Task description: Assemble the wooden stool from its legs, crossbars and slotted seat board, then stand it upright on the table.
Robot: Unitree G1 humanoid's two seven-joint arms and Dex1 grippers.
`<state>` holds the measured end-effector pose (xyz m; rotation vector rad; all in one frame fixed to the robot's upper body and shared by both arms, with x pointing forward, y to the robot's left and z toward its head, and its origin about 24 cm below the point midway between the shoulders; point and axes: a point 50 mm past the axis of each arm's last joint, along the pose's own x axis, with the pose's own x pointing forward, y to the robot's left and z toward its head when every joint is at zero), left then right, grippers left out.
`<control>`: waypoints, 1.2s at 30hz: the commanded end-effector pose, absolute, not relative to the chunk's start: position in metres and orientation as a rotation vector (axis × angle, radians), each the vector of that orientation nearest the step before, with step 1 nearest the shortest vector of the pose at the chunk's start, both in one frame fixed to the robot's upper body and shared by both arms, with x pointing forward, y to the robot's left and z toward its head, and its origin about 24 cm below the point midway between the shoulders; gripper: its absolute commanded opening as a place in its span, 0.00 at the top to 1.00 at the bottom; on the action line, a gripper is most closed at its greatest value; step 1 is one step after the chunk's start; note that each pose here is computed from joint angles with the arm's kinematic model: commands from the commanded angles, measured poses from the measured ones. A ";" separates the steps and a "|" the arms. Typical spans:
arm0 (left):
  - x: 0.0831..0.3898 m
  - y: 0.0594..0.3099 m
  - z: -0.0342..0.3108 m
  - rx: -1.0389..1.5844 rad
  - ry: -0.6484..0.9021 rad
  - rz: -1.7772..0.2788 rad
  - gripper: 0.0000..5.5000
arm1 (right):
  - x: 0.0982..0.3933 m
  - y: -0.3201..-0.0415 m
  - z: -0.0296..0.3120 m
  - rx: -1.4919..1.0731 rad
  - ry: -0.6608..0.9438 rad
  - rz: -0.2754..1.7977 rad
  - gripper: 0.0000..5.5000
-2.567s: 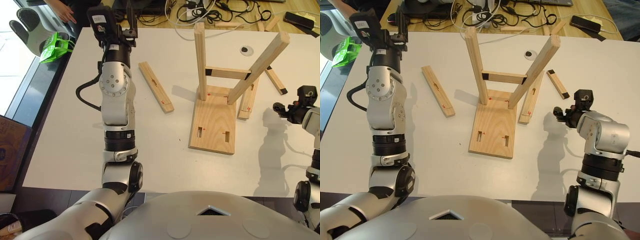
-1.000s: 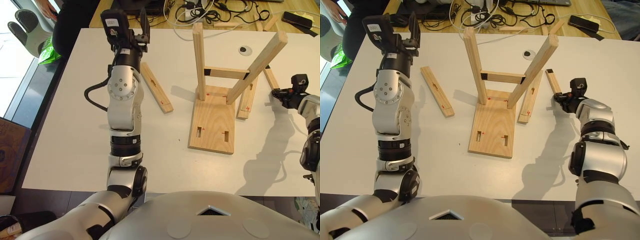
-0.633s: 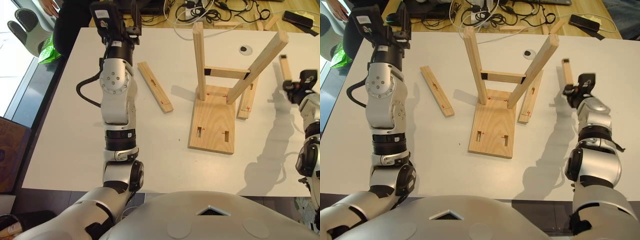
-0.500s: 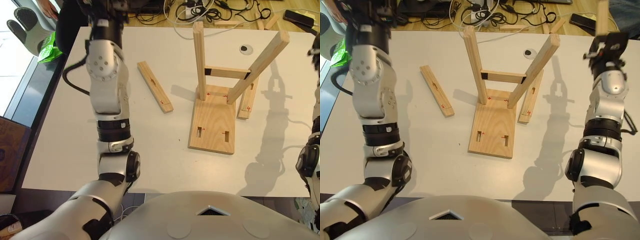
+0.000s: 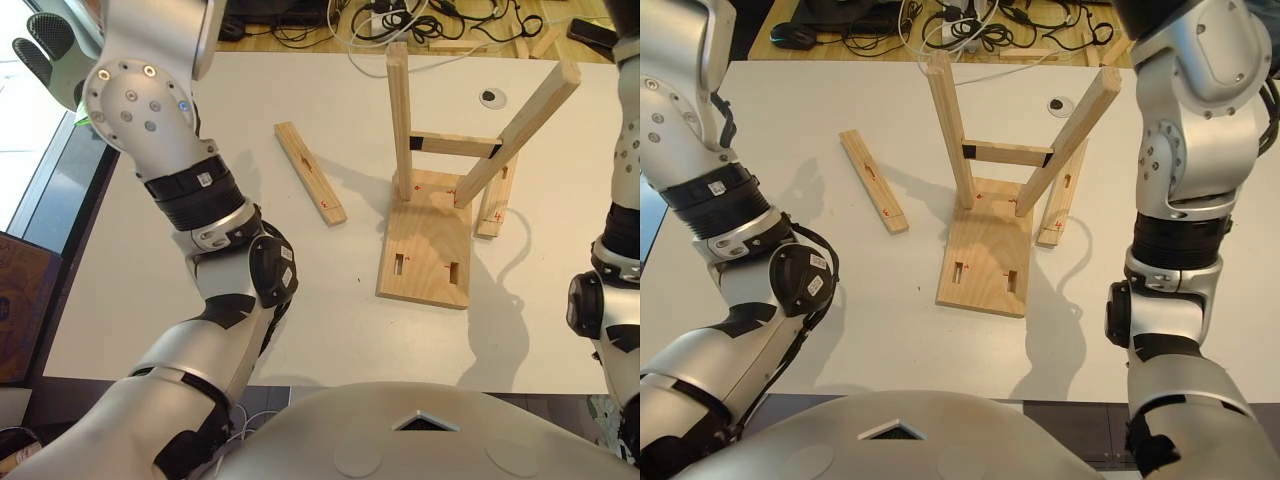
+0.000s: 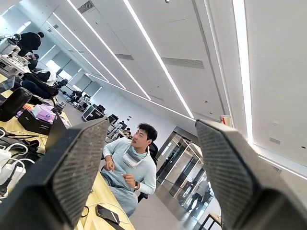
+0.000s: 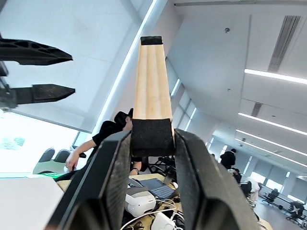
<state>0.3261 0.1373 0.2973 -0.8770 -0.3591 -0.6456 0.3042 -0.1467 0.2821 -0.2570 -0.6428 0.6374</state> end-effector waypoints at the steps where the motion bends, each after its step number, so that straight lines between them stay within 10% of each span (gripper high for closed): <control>1: 0.317 0.132 0.302 -0.839 -0.366 -0.709 0.39 | 0.296 -0.128 0.277 -0.164 -0.581 0.785 0.77; 15: 0.306 0.116 0.304 -0.812 -0.370 -0.801 0.39 | 0.287 -0.108 0.263 -0.131 -0.484 0.919 0.77; 36: 0.307 0.108 0.284 -0.835 -0.266 -0.761 0.92 | 0.293 -0.121 0.254 -0.343 -0.477 0.903 0.77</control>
